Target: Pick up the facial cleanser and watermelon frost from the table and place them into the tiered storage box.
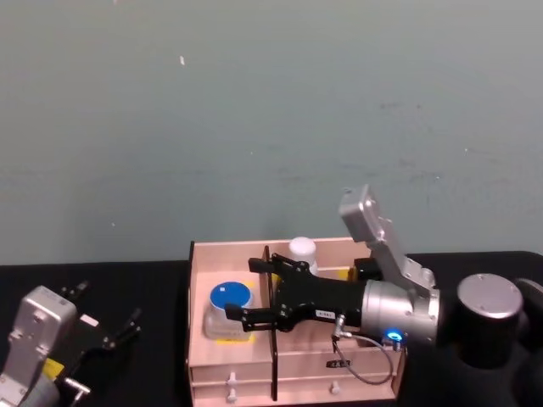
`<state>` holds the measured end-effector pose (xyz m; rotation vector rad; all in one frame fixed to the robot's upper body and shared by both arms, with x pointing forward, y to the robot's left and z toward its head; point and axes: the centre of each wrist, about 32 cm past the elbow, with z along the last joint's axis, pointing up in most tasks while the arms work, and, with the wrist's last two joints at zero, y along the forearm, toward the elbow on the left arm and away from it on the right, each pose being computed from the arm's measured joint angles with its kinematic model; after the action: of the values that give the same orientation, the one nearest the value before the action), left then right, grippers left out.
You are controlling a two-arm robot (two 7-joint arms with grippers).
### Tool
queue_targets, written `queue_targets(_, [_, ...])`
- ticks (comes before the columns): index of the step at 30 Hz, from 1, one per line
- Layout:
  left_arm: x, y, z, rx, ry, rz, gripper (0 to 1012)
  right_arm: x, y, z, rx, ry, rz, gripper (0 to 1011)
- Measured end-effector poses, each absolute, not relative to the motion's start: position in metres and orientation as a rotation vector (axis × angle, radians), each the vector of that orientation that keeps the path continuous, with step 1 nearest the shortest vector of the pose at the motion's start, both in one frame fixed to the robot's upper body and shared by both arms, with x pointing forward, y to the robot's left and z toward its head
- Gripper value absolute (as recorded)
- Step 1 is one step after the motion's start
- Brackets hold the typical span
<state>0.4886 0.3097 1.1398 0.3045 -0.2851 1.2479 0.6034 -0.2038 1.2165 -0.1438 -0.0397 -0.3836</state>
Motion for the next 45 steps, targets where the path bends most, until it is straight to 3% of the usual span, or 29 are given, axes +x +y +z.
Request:
queue_targets(13, [0.489, 0.310, 1.140, 0.304, -0.285, 1.248, 1001, 0.541, -0.243, 1.212, -0.132, -0.043, -0.371, 1002])
queue_targets(23, [0.489, 0.310, 1.140, 0.304, -0.285, 1.248, 1001, 0.499, -0.279, 1.200, -0.143, 0.020, -0.470, 1003])
queue_targets(30, [0.489, 0.310, 1.140, 0.304, -0.285, 1.248, 1001, 0.472, -0.303, 1.189, -0.097, 0.066, -0.643, 1002])
queue_targets(34, [0.489, 0.310, 1.140, 0.305, -0.285, 1.248, 1001, 0.456, -0.311, 1.185, -0.052, 0.056, -0.812, 1002])
queue_targets(45, [0.489, 0.310, 1.140, 0.304, -0.285, 1.248, 1001, 0.432, -0.294, 1.172, -0.021, 0.026, -1.222, 1002])
